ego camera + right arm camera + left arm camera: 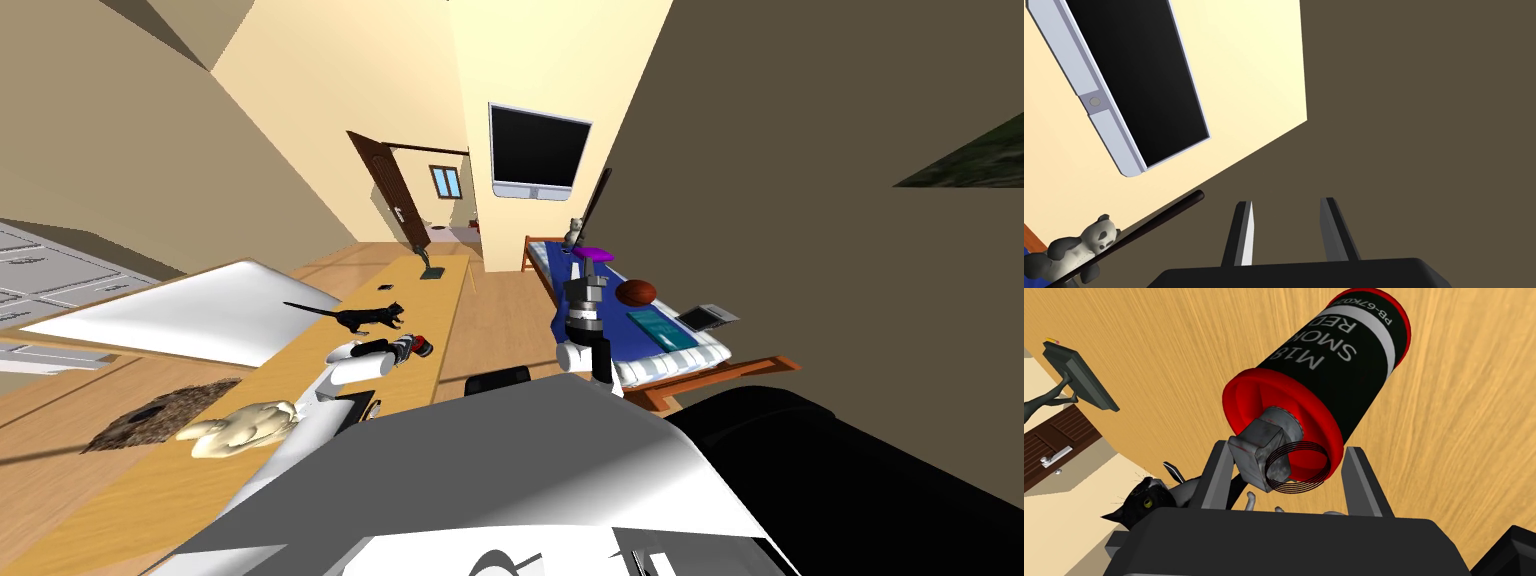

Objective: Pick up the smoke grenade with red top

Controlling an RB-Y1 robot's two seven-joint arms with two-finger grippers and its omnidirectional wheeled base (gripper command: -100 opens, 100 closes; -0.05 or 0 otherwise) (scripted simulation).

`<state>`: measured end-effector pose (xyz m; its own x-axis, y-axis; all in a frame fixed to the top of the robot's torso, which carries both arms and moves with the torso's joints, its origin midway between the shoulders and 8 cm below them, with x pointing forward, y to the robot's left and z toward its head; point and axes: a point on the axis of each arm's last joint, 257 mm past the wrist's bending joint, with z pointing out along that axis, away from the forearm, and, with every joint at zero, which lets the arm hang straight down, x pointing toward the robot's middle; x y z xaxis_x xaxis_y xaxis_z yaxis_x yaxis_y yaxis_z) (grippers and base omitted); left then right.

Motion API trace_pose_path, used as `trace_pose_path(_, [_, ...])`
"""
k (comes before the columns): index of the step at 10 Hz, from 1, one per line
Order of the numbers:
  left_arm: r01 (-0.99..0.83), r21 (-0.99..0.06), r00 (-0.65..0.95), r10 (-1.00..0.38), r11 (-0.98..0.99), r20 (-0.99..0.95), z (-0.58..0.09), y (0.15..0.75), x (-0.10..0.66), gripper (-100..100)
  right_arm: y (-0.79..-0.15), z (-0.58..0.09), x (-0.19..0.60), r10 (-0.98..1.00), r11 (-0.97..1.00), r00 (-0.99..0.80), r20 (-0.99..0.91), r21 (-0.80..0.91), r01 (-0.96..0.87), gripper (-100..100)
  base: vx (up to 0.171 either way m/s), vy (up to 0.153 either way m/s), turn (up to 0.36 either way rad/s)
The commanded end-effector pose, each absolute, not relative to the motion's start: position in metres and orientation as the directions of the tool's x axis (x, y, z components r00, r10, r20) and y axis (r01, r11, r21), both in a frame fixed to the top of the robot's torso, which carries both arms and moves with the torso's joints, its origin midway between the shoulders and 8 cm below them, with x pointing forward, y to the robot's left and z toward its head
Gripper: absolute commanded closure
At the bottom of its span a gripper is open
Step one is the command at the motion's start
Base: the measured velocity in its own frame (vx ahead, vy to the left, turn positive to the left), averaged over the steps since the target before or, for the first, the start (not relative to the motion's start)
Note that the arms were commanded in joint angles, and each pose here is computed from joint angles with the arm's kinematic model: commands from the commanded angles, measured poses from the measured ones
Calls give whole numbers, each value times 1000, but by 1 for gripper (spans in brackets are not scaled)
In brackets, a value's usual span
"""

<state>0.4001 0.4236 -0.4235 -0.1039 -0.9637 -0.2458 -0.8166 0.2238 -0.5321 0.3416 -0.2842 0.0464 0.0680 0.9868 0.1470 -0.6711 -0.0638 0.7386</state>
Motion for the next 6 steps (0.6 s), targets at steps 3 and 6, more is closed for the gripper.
trace_pose_path(3, [-814, -533, -111, -963, 230, -246, -413, 423, 400, 100, -284, 46, 342, 987, -64, 68, 147, 739, -671, 0, -16, -11, 32])
trace_pose_path(6, [-814, -532, -114, -963, 232, -246, -410, 423, 399, 0, -284, 46, 342, 987, -64, 68, 147, 739, -671, 0, -14, -12, 17])
